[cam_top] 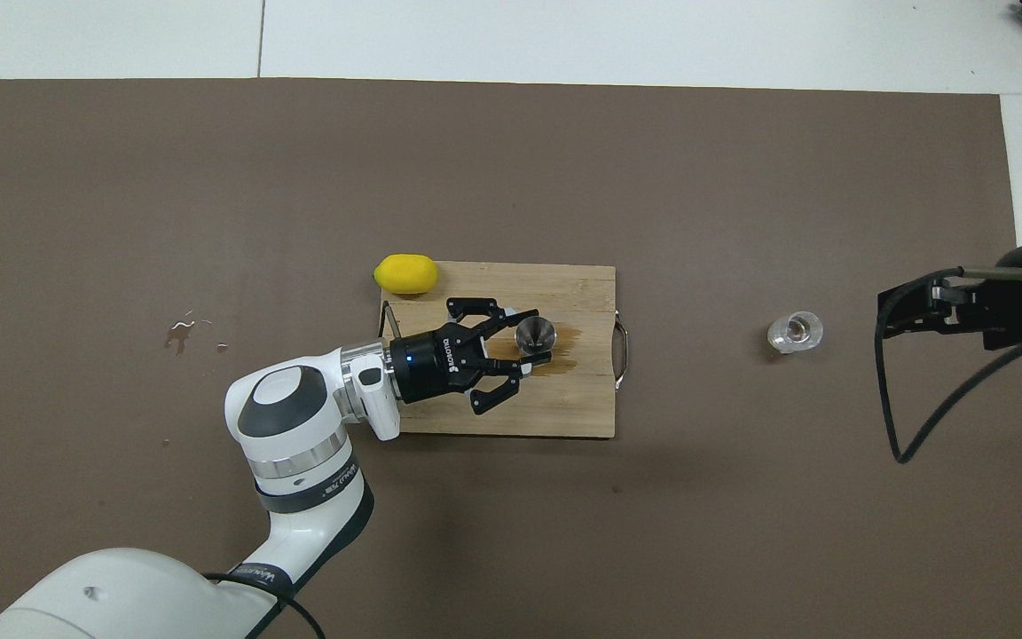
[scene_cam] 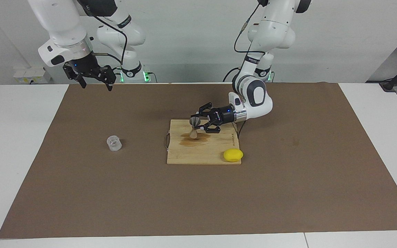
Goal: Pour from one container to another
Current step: 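Lower the metal cup onto the board and open the left gripper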
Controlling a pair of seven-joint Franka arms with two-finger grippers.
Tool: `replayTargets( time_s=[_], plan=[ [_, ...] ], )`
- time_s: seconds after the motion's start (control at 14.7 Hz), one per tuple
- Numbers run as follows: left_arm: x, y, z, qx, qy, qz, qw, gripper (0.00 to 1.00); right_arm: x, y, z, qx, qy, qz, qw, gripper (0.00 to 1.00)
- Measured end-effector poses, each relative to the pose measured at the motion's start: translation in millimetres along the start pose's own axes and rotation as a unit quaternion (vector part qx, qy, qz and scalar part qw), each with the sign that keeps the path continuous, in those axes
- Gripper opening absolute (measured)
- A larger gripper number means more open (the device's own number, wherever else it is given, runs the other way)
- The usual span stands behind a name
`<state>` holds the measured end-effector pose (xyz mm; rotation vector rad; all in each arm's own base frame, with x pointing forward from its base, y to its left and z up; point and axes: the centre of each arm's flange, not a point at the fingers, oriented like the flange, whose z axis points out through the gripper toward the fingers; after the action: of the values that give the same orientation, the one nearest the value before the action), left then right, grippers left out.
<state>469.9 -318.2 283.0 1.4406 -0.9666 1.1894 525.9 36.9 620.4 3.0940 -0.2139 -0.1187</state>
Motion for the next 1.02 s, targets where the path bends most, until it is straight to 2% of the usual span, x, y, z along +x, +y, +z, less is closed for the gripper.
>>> replayTargets(
  time_s=[0.41, 0.68, 0.88, 0.95, 1.02],
  plan=[
    [-11.1, 4.4, 6.4, 0.022, -0.007, 0.017, 1.000, 0.52, 0.5, 1.1, -0.9, 0.001, 0.003, 0.001, 1.000, 0.99],
    [-24.0, 6.5, 9.8, 0.022, -0.012, 0.014, 1.000, 0.52, 0.9, 1.4, -1.4, 0.001, 0.005, 0.002, 1.000, 0.94],
    [-23.9, 6.3, 9.7, 0.023, -0.012, 0.014, 1.000, 0.52, 2.1, 1.7, -2.4, 0.002, 0.010, 0.002, 1.000, 0.94],
    [-23.9, 6.3, 9.7, 0.023, -0.012, 0.014, 1.000, 0.52, 2.3, 2.4, -2.4, 0.002, 0.010, 0.003, 1.000, 0.94],
    [-23.9, 6.0, 9.4, 0.023, -0.012, 0.014, 1.000, 0.58, 2.4, 3.1, -2.4, 0.002, 0.010, 0.003, 1.000, 0.94]
  ],
)
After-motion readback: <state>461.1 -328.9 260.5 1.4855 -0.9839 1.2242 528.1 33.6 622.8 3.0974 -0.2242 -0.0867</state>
